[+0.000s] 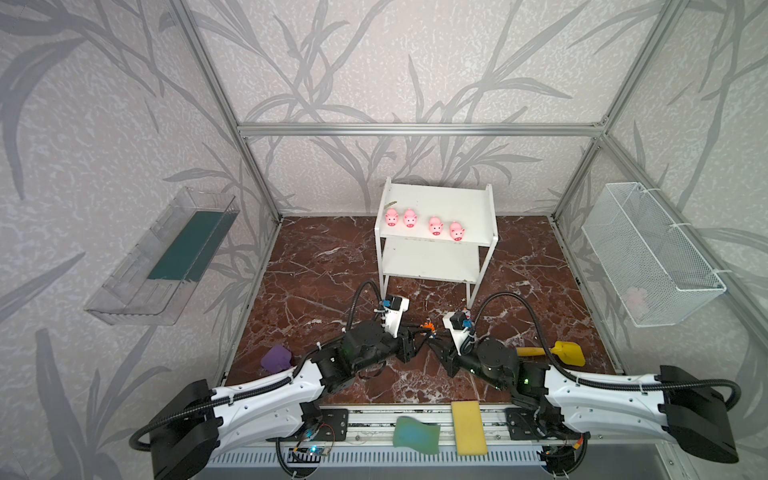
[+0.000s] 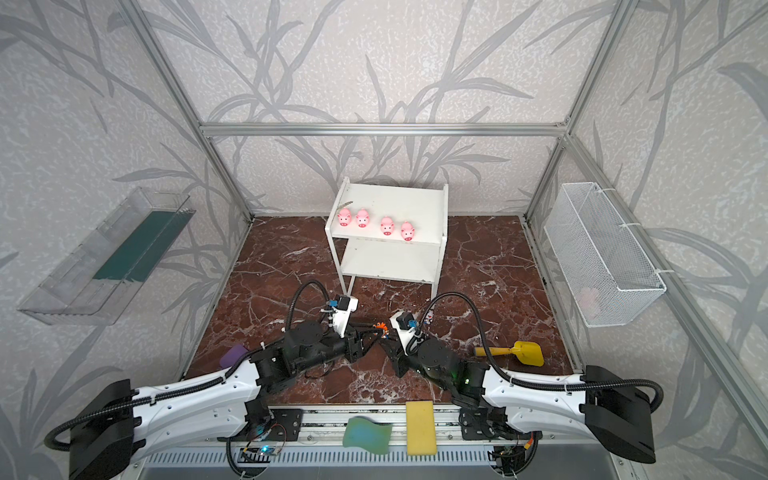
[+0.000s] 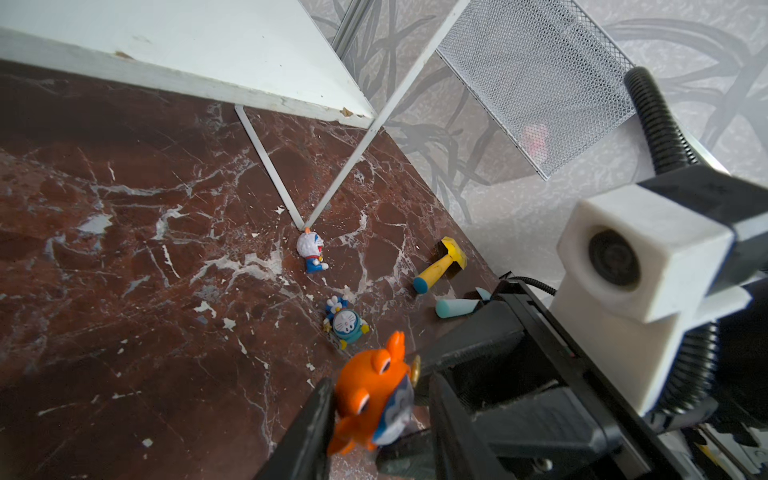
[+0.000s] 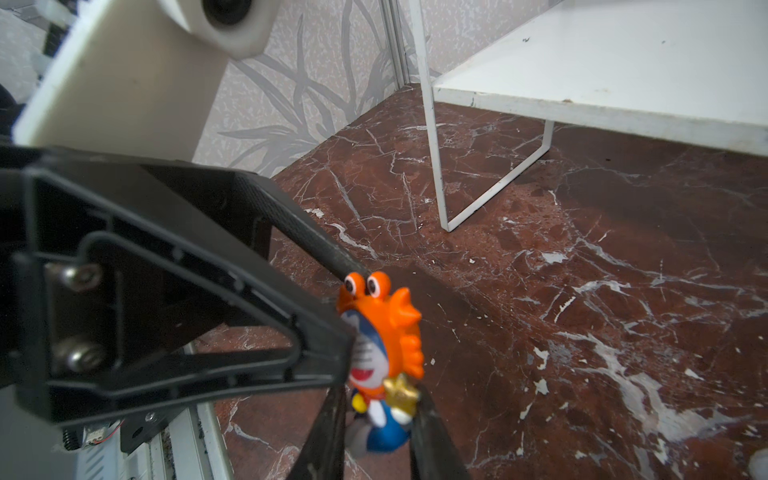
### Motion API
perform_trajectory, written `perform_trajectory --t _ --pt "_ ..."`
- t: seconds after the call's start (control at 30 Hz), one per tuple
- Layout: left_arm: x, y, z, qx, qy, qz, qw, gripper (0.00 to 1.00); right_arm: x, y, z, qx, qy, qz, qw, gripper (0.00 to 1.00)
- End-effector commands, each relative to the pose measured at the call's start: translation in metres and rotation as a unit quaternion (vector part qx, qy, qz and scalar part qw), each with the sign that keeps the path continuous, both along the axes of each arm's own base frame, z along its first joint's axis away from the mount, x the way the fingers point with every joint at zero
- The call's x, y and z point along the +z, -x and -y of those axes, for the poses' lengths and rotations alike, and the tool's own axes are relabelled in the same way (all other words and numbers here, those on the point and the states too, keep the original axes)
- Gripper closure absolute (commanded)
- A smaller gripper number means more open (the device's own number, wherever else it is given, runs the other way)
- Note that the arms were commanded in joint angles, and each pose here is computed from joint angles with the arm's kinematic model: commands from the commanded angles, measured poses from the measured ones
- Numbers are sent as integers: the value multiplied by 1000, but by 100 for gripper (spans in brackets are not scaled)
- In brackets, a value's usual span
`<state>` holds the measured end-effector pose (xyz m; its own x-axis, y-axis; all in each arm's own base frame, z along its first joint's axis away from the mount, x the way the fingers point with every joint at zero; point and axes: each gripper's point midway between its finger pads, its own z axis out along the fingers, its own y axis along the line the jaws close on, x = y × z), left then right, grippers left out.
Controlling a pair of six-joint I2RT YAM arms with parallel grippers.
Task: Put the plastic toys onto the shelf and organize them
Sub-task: 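Raise the crab figurine toward the left gripper while the left gripper closes on it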
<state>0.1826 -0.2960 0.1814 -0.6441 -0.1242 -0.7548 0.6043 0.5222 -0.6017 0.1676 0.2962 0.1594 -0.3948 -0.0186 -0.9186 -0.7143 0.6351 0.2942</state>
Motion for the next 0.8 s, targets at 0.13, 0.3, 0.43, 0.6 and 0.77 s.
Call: perform_trajectory --t 0.13,0.3,0.43,0.6,0.77 --pt "22 -2 11 -11 26 12 1000 57 16 1 -1 -8 -10 28 1000 86" --pt "18 -5 10 -4 18 10 1000 43 19 2 -1 -9 -11 36 999 86" --pt "21 -5 12 -9 19 11 1000 57 20 1 1 -14 -11 37 999 86" --pt "20 -4 14 -12 19 7 1000 51 24 3 1 -13 -22 42 999 86" --pt "21 -4 19 -22 22 6 1000 64 26 2 4 -16 -24 44 999 86"
